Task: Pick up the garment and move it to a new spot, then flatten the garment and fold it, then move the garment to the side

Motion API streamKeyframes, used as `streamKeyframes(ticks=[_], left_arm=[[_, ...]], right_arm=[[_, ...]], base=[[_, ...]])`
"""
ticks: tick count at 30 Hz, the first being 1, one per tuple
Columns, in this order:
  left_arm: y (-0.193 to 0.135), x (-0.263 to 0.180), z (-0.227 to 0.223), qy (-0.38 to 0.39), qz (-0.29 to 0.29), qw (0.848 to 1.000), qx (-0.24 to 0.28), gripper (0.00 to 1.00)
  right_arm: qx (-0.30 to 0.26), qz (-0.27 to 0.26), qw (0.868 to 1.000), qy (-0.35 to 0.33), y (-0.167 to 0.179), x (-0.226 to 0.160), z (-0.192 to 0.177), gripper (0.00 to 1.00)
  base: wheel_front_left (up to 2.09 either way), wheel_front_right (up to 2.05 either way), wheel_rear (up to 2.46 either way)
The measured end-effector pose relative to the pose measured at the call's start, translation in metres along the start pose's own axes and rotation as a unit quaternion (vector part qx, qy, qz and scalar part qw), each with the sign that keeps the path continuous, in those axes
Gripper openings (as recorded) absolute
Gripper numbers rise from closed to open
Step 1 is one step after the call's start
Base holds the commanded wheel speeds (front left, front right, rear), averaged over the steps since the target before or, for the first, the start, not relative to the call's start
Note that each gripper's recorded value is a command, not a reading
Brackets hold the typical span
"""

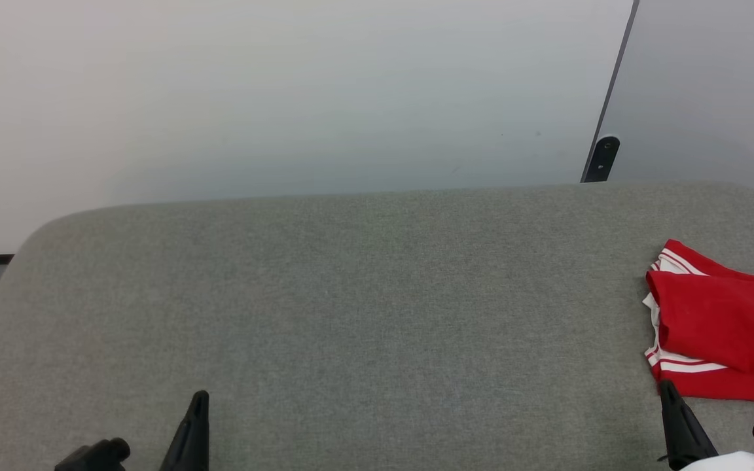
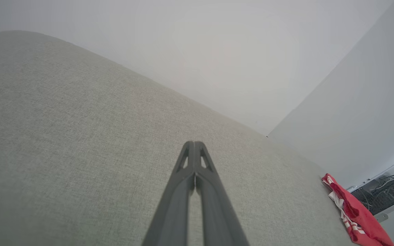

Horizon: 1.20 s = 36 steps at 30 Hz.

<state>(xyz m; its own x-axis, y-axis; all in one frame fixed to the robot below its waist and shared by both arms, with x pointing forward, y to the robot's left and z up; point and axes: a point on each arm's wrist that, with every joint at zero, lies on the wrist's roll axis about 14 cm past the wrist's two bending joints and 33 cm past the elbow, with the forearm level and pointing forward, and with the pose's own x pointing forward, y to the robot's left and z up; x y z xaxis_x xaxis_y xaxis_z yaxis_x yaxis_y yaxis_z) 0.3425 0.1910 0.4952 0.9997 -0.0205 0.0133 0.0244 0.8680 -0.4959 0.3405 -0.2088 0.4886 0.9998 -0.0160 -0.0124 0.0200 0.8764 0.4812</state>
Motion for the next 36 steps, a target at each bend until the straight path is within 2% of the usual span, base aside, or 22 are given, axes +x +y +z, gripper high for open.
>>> streamKeyframes(ticks=[18,36], left_arm=[[0.005,0.011,0.002,0.003,0.022,0.991,-0.135,0.00],[0.007,0.020,0.005,0.003,0.029,0.970,-0.239,0.00]], right_arm=[[0.137,-0.016,0.990,0.001,-0.001,0.011,0.003,0.00],[0.244,-0.019,0.970,0.001,0.002,0.021,0.006,0.00]], base=[[0.00,0.00,0.00],[0.00,0.00,0.00]])
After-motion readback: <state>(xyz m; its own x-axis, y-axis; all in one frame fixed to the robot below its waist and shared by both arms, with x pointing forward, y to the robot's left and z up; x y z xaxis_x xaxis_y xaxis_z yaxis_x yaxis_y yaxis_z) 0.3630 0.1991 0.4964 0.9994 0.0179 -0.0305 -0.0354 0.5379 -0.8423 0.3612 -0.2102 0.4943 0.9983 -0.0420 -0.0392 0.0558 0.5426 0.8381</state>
